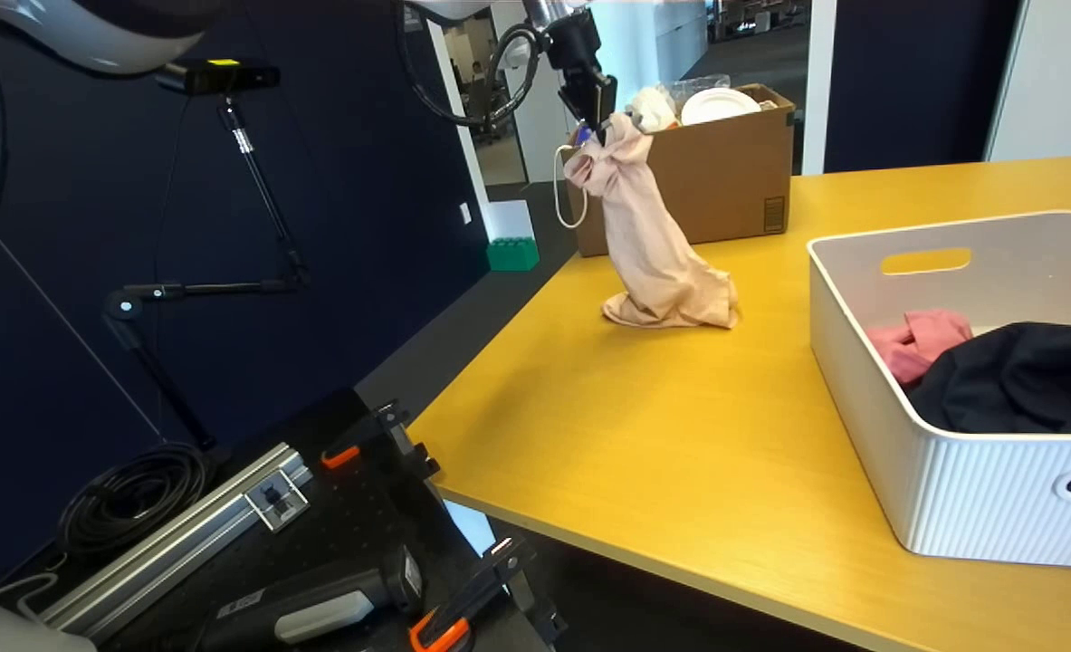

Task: Unfold the peach t-shirt and lay it out on the table.

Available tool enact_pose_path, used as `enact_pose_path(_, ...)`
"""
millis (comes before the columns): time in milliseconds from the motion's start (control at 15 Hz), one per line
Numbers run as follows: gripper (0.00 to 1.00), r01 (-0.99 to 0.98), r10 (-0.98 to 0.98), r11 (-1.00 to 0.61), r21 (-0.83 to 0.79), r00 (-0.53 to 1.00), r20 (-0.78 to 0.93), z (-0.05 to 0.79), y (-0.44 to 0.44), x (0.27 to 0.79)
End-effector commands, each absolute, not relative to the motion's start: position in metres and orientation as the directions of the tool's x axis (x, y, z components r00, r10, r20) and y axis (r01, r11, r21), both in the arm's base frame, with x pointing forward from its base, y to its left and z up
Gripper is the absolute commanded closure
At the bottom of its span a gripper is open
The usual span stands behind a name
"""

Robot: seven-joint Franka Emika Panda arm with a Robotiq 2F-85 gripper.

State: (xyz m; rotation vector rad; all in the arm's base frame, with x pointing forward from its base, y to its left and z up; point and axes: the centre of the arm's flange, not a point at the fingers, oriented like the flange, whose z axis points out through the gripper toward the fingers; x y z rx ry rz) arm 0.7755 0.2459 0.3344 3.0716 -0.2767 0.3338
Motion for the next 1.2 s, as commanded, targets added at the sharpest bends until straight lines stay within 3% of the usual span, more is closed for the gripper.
enact_pose_path(0, 0.98, -0.177, -0.173, -0.984, 0.023, 0.977, 0.126, 0.308, 0.258, 0.726)
enact_pose_path(533, 0.98, -0.326, -0.326, -0.94, 0.101, 0.945, 0.018, 0.313, 0.224, 0.665)
enact_pose_path(867, 0.98, -0.443, -0.456, -0.885, 0.143, 0.887, -0.074, 0.237, 0.146, 0.669)
enact_pose_path(1133, 0.98, -0.537, -0.557, -0.829, 0.157, 0.817, -0.15, 0.163, 0.07, 0.63)
